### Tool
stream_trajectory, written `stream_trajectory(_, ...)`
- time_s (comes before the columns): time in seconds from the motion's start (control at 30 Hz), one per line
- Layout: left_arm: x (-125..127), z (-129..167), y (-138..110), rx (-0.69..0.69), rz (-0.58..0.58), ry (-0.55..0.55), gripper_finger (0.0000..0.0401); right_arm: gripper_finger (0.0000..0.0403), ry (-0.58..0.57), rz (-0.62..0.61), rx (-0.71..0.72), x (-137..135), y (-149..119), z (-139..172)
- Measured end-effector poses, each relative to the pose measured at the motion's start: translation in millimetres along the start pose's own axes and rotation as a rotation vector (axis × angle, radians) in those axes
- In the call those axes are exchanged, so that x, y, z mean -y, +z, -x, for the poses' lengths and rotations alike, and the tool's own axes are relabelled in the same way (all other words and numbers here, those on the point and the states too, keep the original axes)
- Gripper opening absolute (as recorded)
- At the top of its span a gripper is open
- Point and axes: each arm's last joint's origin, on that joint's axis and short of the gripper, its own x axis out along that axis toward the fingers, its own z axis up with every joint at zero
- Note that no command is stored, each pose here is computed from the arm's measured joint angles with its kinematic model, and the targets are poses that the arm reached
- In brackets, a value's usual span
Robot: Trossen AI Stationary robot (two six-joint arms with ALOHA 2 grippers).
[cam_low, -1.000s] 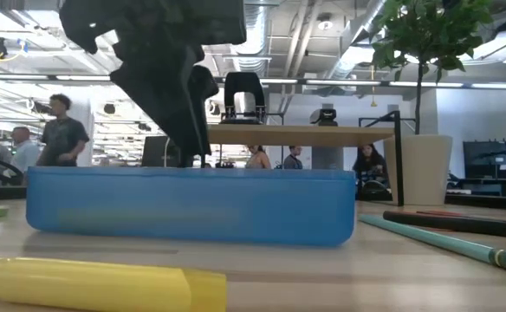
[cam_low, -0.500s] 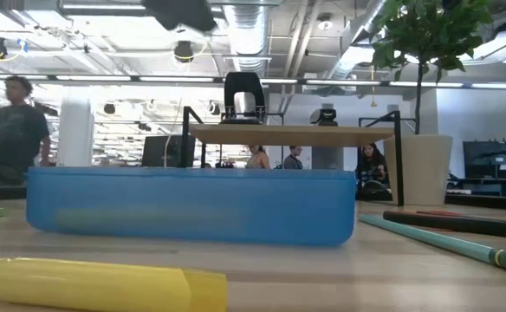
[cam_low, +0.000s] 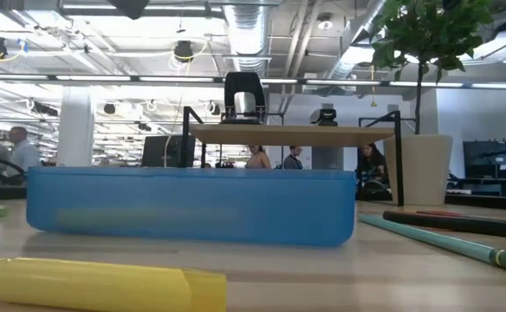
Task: Pack school essentials
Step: Put the orange pencil into the blue supply box
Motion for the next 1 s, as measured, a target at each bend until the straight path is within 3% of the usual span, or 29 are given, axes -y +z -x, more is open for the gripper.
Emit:
stream_trajectory(0.33, 0, 24, -3, 0.151, 0.005, -0.033, 0.0137, 0.0056, -0.019, -0.001, 0.025, 1, 2, 0)
stream_trajectory(0.7, 8, 29, -7, 0.169, -0.037, -0.032, 0.0138, 0.0056, -0.049, -0.061, 0.013, 1, -1, -4)
stream_trajectory(1.0, 17, 34, -13, 0.175, -0.049, -0.039, 0.0137, 0.0056, -0.055, -0.118, -0.099, 0, -11, -34)
